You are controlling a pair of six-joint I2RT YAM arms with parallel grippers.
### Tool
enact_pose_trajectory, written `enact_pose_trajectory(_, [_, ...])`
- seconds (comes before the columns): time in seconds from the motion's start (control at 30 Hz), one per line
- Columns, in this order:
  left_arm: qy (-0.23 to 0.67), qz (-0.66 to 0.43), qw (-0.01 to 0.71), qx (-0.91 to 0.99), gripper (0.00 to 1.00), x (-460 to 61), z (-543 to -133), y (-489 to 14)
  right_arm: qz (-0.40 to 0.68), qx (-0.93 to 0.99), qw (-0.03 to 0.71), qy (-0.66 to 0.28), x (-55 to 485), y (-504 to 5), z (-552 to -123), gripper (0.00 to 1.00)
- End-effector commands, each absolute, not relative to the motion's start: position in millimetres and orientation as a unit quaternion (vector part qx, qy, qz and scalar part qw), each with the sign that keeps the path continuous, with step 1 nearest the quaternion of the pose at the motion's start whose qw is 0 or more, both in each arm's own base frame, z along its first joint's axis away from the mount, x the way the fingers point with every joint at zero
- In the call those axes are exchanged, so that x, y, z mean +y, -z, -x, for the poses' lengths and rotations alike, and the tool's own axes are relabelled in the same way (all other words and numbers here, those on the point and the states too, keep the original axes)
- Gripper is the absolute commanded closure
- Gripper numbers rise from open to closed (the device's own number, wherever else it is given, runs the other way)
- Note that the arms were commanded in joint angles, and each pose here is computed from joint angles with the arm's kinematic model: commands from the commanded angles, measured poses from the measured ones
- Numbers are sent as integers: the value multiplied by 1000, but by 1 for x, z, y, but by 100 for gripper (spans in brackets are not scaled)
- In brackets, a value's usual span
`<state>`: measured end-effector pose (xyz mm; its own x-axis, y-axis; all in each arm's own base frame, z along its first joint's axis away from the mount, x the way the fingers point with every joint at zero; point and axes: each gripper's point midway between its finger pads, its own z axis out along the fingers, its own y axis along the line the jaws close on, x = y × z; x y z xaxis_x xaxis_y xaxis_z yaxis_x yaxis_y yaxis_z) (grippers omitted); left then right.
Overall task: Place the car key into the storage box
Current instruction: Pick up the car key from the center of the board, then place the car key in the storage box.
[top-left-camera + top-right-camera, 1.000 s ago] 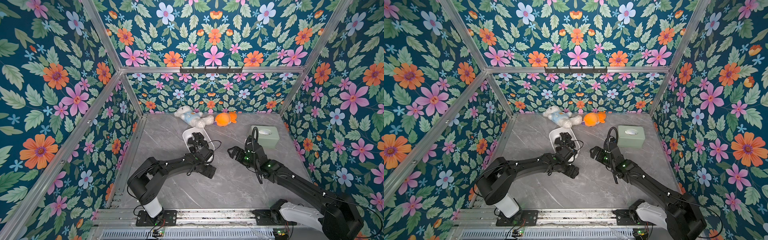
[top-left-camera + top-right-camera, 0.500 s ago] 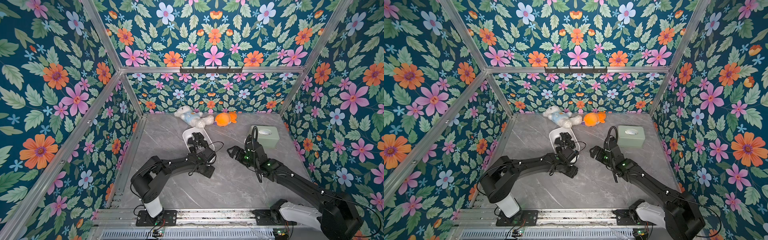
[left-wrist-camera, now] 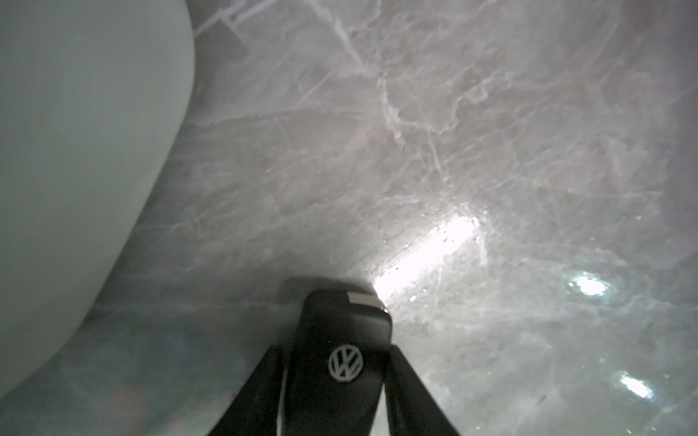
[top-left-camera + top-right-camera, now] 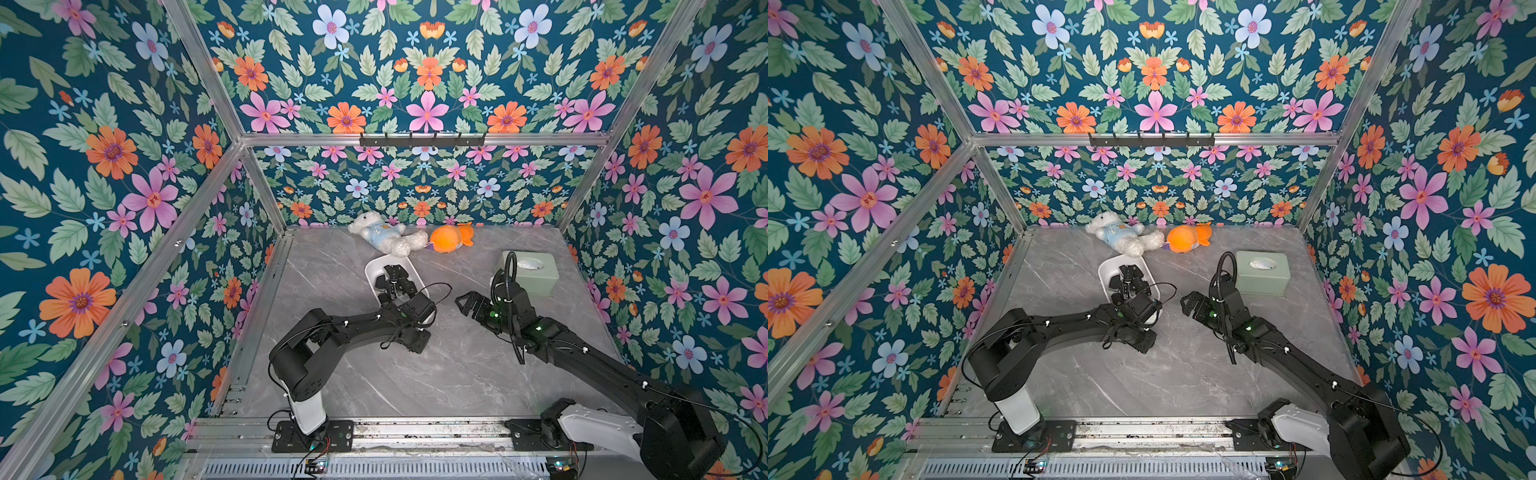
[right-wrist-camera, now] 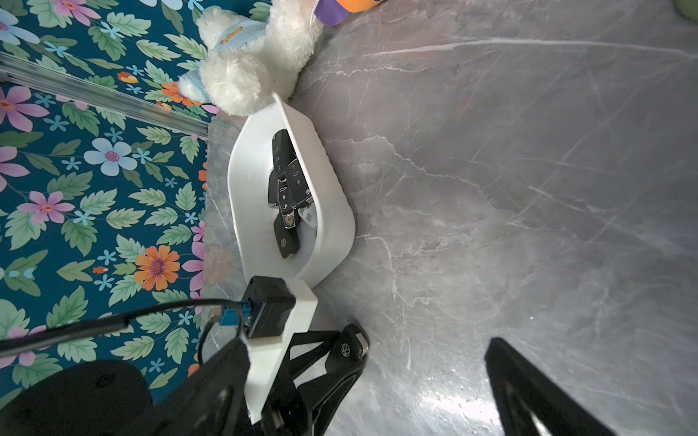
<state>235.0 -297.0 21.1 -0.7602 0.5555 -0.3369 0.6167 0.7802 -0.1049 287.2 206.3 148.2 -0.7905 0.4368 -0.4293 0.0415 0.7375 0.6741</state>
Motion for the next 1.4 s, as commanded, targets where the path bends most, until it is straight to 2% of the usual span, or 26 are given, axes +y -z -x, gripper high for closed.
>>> enact_pose_trajectory(0.0, [101, -320, 128, 933, 58, -294, -228, -19, -132, 882, 299, -338, 207, -150, -289, 1])
enact_pose_trajectory(0.33, [103, -319, 127, 933, 68, -297, -229, -19, -134, 882, 300, -337, 205, -149, -293, 1])
enact_pose_trajectory(0.87, [165, -264, 214, 926, 69, -322, -261, -96, -126, 882, 294, -345, 212, -148, -304, 1])
enact_pose_trajectory(1.1, [169, -198, 253, 932, 69, -309, -297, -131, -118, 884, 290, -347, 216, -147, -308, 1])
enact_pose_trajectory(1.37, [164, -51, 290, 941, 67, -259, -359, -149, -118, 883, 292, -348, 217, -149, -310, 1])
